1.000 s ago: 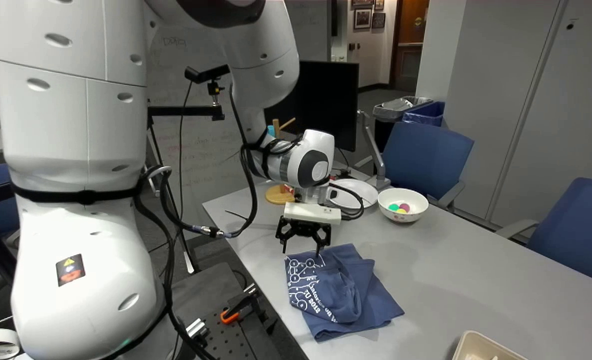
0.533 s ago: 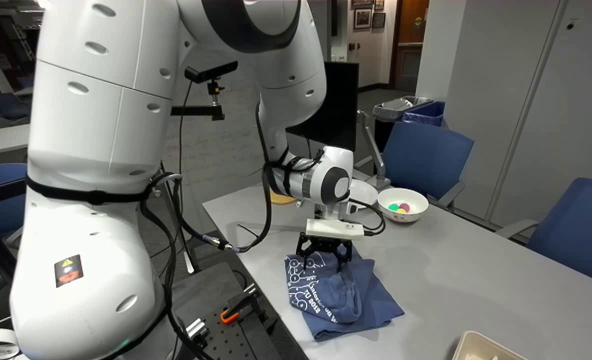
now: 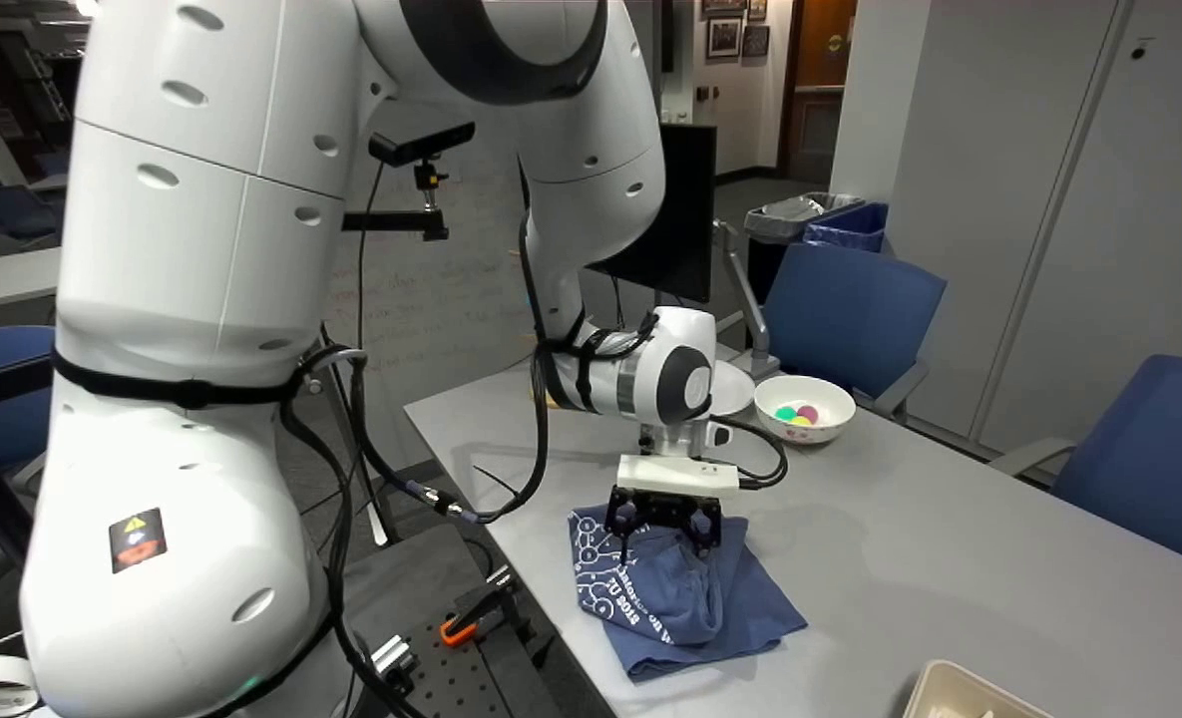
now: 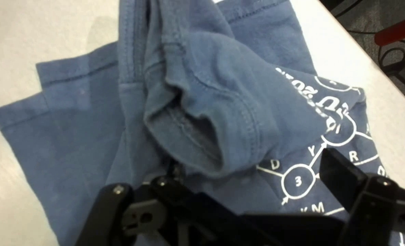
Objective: Fold the T-sheet on the table
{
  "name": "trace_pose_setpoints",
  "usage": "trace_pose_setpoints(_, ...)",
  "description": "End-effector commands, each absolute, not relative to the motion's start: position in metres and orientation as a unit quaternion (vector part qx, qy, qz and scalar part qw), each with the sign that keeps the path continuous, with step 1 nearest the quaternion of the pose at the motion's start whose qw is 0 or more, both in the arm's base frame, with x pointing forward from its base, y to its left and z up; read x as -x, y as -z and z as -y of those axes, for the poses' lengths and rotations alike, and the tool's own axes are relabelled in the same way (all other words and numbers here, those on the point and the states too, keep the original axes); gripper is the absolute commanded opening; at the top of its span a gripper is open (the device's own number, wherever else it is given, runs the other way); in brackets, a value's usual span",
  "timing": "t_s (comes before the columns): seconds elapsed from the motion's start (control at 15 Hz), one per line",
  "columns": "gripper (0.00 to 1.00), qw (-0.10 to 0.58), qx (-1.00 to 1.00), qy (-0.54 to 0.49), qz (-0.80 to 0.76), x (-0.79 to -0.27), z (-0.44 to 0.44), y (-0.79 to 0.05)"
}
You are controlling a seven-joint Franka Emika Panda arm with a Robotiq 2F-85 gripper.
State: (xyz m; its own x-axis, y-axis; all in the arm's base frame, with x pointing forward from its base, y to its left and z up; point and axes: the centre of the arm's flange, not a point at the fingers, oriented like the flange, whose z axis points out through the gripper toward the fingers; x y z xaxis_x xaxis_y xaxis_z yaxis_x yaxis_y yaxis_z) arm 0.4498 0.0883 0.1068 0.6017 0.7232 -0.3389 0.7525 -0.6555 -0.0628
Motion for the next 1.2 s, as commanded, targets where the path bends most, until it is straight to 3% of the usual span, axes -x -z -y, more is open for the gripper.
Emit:
trace_pose_setpoints(0.0,1.0,0.062,-0.902,0.172,-0.391,-0.425,-0.086,-0.12)
trace_pose_setpoints(0.53,1.0,0.091,-0.915,0.207,-0.335,-0.391,-0.092,-0.145)
trace_pose_setpoints(1.13,1.0,0.062,-0.929,0.241,-0.273,-0.377,-0.098,-0.152)
